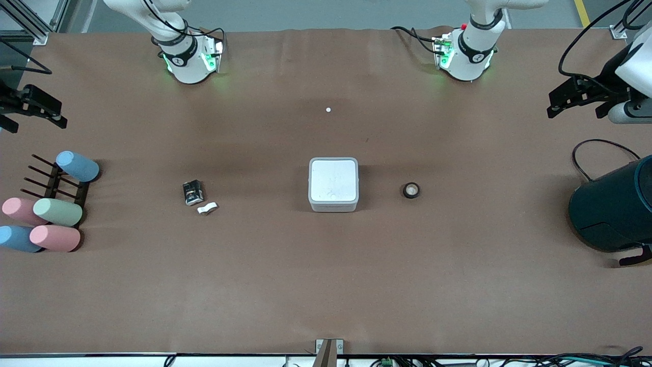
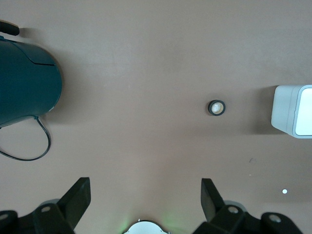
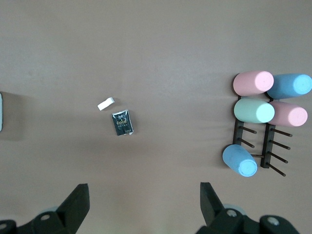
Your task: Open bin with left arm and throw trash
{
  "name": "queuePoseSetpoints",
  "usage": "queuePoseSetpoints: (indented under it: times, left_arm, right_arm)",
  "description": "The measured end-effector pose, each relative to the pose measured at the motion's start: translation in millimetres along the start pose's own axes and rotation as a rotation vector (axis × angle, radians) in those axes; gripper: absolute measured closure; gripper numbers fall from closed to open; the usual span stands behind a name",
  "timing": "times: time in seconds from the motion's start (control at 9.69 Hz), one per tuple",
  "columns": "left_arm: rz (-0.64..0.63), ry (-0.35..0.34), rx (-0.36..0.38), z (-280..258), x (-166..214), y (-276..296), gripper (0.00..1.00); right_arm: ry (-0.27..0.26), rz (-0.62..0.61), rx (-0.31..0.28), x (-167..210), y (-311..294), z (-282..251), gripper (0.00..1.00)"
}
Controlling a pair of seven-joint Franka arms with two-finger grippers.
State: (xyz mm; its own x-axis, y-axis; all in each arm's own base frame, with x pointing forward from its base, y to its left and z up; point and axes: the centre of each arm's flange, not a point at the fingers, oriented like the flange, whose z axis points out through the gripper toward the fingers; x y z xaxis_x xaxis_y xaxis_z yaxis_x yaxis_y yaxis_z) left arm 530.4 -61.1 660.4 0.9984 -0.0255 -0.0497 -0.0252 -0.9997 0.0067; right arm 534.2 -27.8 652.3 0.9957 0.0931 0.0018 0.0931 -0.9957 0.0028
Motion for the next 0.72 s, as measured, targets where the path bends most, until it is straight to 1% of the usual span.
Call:
queuePoseSetpoints:
  times: [0.31,0.41,0.52,0.62,0.72]
  left_arm:
    - [0.004,-0.017,-0.004,7.9,2.9,4.0,0.00]
    - [0.005,-0.036,-0.020,15.4,4.8,13.2,0.03]
    - [-0.009,-0.064,-0.029,28.0,8.0,34.9,0.04]
    - [-0.040,-0.078,-0.029,44.9,13.3,73.6,0.13]
    - [-0.065,-0.078,-0.029,65.9,17.9,123.4,0.29]
  right_arm:
    - [0.032,0.072,-0.005,3.8,13.6,6.4,0.00]
    - [0.035,0.090,-0.005,3.0,19.8,6.3,0.00]
    - [0.035,0.093,-0.005,2.7,21.1,6.3,0.00]
    - [0.034,0.092,-0.005,2.9,19.7,6.6,0.00]
    - [0.031,0.091,-0.004,2.9,18.5,7.9,0.00]
